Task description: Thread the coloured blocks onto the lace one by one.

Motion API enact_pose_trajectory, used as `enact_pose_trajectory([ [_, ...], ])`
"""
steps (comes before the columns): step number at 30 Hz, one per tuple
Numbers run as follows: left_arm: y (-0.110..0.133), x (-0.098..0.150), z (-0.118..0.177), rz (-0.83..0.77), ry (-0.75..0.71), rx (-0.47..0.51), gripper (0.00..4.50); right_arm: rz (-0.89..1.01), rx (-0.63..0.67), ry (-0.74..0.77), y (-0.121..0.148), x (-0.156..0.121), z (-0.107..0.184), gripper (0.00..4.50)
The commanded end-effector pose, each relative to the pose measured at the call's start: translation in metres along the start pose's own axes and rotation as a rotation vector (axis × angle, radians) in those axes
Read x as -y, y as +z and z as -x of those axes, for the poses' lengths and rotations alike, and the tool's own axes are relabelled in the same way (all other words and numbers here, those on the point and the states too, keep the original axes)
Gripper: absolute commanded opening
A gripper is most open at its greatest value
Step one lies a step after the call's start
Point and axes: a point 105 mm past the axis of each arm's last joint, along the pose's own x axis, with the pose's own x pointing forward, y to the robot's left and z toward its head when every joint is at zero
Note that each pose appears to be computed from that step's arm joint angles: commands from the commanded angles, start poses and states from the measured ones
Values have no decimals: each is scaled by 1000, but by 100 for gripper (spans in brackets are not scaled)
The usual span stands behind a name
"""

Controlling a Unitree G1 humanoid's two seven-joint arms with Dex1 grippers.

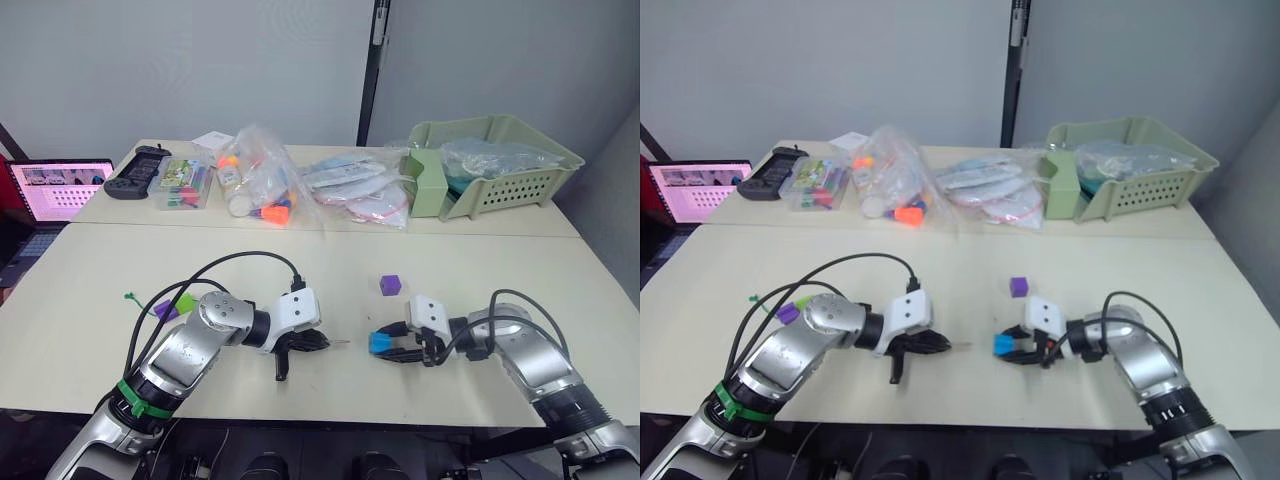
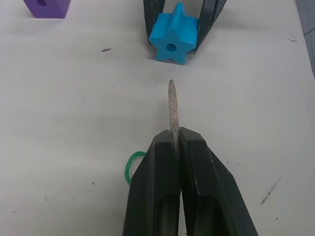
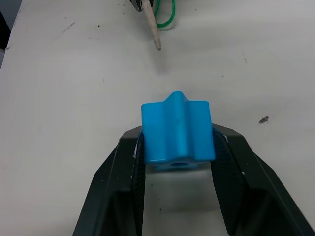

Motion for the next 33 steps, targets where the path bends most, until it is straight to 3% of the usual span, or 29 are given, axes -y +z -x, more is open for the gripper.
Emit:
enact_pose_trajectory([
  [1, 12, -1, -3, -50, 16, -2, 0, 14, 12, -43, 11, 4, 1, 135],
  [33, 35, -1, -25, -93, -20, -11, 0, 2, -52, -30, 18, -10, -21, 135],
])
